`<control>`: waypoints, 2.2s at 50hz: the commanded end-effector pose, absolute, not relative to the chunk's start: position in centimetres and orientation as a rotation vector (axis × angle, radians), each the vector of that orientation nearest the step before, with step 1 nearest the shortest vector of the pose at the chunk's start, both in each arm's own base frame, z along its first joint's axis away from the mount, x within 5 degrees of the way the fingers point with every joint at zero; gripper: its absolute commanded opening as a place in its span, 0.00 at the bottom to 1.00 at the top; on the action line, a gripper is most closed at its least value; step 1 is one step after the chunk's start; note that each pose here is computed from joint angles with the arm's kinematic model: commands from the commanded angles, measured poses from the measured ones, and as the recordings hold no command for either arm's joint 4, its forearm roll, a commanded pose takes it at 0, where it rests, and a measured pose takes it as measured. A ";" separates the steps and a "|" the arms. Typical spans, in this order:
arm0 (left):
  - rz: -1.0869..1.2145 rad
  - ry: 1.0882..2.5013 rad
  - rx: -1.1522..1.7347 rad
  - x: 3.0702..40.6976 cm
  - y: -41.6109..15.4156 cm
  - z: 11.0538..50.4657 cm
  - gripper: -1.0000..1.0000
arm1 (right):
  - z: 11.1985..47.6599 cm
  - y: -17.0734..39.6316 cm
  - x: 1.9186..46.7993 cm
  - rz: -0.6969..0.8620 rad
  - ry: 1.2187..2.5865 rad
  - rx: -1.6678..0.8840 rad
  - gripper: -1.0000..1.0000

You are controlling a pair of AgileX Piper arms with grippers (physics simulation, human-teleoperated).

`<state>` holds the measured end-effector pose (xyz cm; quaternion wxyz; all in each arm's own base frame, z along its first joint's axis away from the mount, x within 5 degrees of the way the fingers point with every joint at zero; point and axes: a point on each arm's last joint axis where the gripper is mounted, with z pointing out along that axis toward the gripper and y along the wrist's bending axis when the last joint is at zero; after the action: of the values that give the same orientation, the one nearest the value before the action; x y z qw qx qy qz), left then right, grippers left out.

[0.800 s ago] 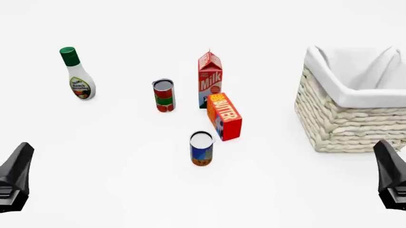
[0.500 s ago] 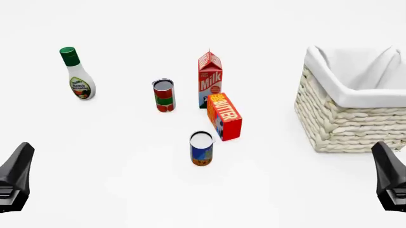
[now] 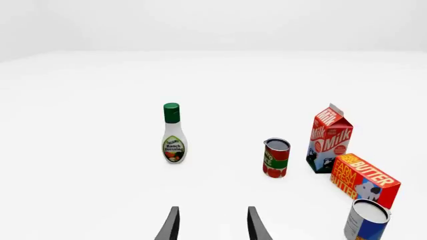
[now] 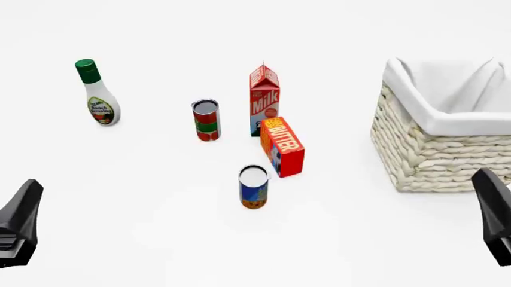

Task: Pick the alphabet soup and place it in the basket.

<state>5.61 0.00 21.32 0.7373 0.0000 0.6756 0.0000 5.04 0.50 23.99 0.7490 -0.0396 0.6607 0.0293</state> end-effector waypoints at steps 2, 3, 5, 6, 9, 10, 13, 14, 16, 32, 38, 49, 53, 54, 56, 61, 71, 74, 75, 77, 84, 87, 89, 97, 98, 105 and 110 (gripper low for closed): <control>0.000 1.484 0.000 5.6 0.0 21.3 1.00 | 25.9 0.9 4.4 0.129 1.416 -0.177 1.00; 0.000 1.484 0.000 5.6 0.0 21.3 1.00 | 26.0 0.9 4.4 0.134 1.415 -0.186 1.00; 0.000 1.484 0.000 5.6 0.0 21.3 1.00 | 26.2 1.0 4.3 0.144 1.413 -0.200 1.00; 0.000 1.484 0.000 5.6 0.0 21.3 1.00 | 26.4 1.0 4.2 0.151 1.410 -0.210 1.00; 0.000 1.484 0.000 5.6 0.0 21.3 1.00 | 26.8 1.1 4.0 0.166 1.404 -0.232 1.00; 0.000 1.484 0.000 5.6 0.0 21.3 1.00 | 26.9 1.1 4.0 0.169 1.402 -0.242 1.00; 0.000 1.484 0.000 5.6 0.0 21.3 1.00 | 27.1 1.2 3.9 0.183 1.400 -0.264 1.00; 0.000 1.484 0.000 5.6 0.0 21.3 1.00 | 27.2 1.3 4.0 0.188 1.398 -0.274 1.00; 0.000 1.484 0.000 5.6 0.0 21.3 1.00 | 27.5 1.5 4.2 0.205 1.396 -0.294 1.00; 0.000 1.484 0.000 5.6 0.0 21.3 1.00 | 28.4 3.1 6.7 0.284 1.390 -0.374 1.00; 0.000 1.484 0.000 5.6 0.0 21.3 1.00 | 29.1 3.7 7.5 0.303 1.380 -0.387 1.00; 0.000 1.484 0.000 5.6 0.0 21.3 1.00 | 29.1 5.6 9.9 0.344 1.387 -0.439 1.00; 0.000 1.484 0.000 5.6 0.0 21.3 1.00 | 28.9 6.3 10.7 0.359 1.389 -0.454 1.00; 0.000 1.484 0.000 5.6 0.0 21.3 1.00 | 28.9 6.5 10.9 0.361 1.390 -0.457 1.00; 0.000 1.484 0.000 5.6 0.0 21.3 1.00 | 28.9 6.9 11.2 0.368 1.391 -0.465 1.00; 0.000 1.484 0.000 5.6 0.0 21.3 1.00 | 28.8 7.7 12.0 0.386 1.393 -0.487 1.00; 0.000 1.484 0.000 5.6 0.0 21.3 1.00 | 28.2 9.5 13.4 0.418 1.404 -0.525 1.00; 0.000 1.484 0.000 5.6 0.0 21.3 1.00 | 28.1 10.0 13.7 0.426 1.406 -0.535 1.00; 0.000 1.484 0.000 5.6 0.0 21.3 1.00 | 28.1 10.1 13.8 0.428 1.406 -0.538 1.00; 0.000 1.484 0.000 5.6 0.0 21.3 1.00 | 28.1 10.4 14.0 0.433 1.406 -0.545 1.00; 0.000 1.484 0.000 5.6 0.0 21.3 1.00 | 27.8 11.6 14.6 0.453 1.412 -0.575 1.00; 0.000 1.484 0.000 5.6 0.0 21.3 1.00 | 27.7 12.0 14.9 0.461 1.413 -0.585 1.00; 0.000 1.484 0.000 5.6 0.0 21.3 1.00 | 27.5 12.4 15.1 0.465 1.415 -0.591 1.00; 0.000 1.484 0.000 5.6 0.0 21.3 1.00 | 27.0 13.6 15.9 0.481 1.426 -0.615 1.00; 0.000 1.484 0.000 5.6 0.0 21.3 1.00 | 26.9 13.8 15.9 0.484 1.427 -0.618 1.00; 0.000 1.484 0.000 5.6 0.0 21.3 1.00 | 26.3 14.9 16.4 0.500 1.437 -0.639 1.00; 0.000 1.484 0.000 5.6 0.0 21.3 1.00 | 25.7 15.7 16.7 0.513 1.445 -0.659 1.00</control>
<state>5.61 0.00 21.32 0.7373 0.0000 0.6756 0.0000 16.08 14.15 26.66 0.6831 -0.2790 0.6386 0.2187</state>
